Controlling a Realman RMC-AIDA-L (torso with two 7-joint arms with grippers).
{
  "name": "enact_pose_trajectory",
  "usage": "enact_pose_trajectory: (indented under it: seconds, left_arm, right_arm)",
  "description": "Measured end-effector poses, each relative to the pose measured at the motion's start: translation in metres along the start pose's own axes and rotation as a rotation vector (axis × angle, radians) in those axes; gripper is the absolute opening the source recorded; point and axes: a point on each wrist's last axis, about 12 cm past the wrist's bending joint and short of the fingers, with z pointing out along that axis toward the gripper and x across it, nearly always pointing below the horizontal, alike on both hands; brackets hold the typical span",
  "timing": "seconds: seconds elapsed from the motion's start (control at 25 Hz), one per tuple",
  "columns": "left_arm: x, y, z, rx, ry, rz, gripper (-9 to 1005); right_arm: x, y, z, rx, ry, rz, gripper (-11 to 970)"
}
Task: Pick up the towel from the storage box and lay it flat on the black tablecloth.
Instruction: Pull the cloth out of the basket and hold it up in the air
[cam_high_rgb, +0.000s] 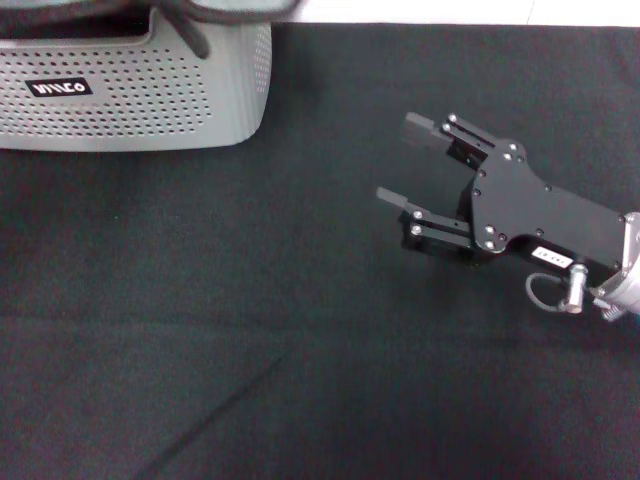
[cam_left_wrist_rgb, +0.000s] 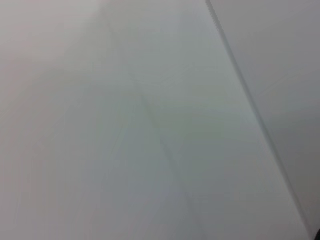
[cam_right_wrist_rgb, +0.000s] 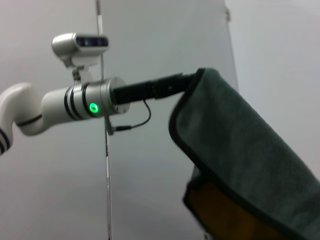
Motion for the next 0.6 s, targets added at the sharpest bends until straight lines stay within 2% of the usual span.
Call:
enact_pose_trajectory:
  seconds: [0.04,0.16,0.28,0.48,0.6]
  left_arm:
    - [-0.01,-0.006,-0.004,0.019,-0.029,-0.015,21]
    - [-0.017,-0.011,-0.008,0.041,-0.051,-0.037,21]
    - [-0.021,-0.015,-0.013,0.066,-0.085,-0.07,21]
    - [-0.019,-0.02,-0.017,0.091,-0.088,-0.096,20]
    - [-0.01,-0.023,-0.017,0.099,-0.057,-0.119,20]
  right_arm:
    - [-0.001,0.0,0.002,-0.006,-0.008,-0.027,807]
    - [-0.005,0.002,0.006,-0.027,-0.035,-0.068,807]
    - [-0.011,0.01,0.011,-0.075,-0.088,-0.13,807]
    - [-0.008,0.021,0.015,-0.089,-0.111,-0.217,807]
    - [-0.005,0.03,0.016,-0.08,-0.109,-0.277,806]
